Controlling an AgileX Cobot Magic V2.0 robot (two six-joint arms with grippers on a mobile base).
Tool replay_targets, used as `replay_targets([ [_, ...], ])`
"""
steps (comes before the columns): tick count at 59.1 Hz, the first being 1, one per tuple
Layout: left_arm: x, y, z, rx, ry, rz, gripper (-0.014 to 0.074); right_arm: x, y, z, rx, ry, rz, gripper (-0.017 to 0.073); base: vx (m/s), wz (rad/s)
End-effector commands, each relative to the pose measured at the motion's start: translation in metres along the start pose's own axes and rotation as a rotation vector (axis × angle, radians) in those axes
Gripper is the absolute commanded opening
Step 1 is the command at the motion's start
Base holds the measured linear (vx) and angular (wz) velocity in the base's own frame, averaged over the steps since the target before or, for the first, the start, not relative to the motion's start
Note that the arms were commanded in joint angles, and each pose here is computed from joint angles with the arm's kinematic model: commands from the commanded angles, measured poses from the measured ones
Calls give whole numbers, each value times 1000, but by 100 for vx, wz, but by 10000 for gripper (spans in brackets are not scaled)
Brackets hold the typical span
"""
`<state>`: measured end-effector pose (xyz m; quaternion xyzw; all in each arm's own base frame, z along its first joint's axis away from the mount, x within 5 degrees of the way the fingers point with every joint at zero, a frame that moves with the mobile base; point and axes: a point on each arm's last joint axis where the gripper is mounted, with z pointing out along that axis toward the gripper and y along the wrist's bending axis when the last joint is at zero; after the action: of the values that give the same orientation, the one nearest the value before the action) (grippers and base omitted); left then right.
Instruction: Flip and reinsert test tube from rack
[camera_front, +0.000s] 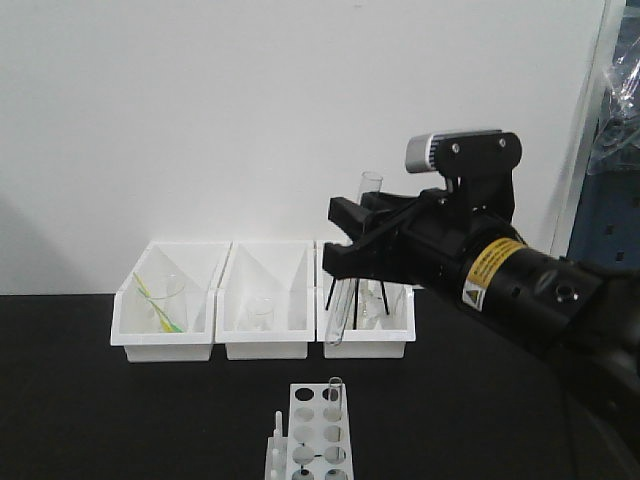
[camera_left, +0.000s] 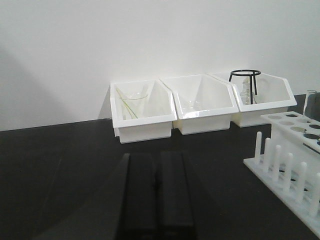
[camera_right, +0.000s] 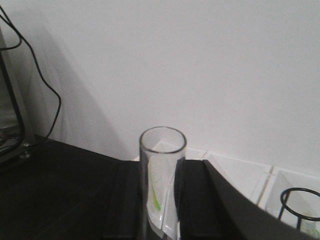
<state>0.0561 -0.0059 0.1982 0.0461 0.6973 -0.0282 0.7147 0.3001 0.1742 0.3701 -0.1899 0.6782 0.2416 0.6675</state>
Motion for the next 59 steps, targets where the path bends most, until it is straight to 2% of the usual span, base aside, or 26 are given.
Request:
replay_targets([
  [1,-10,0,-1,-2,-95,-2,-6,-12,10,-11,-105,-180,-40,-10,0,0],
  [4,-10,0,-1,-2,-95,-2,-6,6,13,-14,-146,-200,-73,-10,0,0],
  [5,-10,0,-1,-2,-95,-2,-6,32,14,-17,-181,-202,-87,-10,0,0],
  [12,-10,0,-1,-2,-95,-2,-6,64,15,-18,-217,-196,-68,-10,0,0],
  [18,-10,0,-1,-2,-95,-2,-6,78,16,-15,-241,-214,-90,-10,0,0],
  [32,-10,0,-1,-2,-95,-2,-6,94,14,-7,-239,-189,-141,-10,0,0],
  [45,-10,0,-1,-2,-95,-2,-6,107,12,-1,-234,-152,-131,-10,0,0],
  [59,-10,0,-1,-2,-95,-2,-6,138,9,10,-236,-63,-111,-10,0,0],
])
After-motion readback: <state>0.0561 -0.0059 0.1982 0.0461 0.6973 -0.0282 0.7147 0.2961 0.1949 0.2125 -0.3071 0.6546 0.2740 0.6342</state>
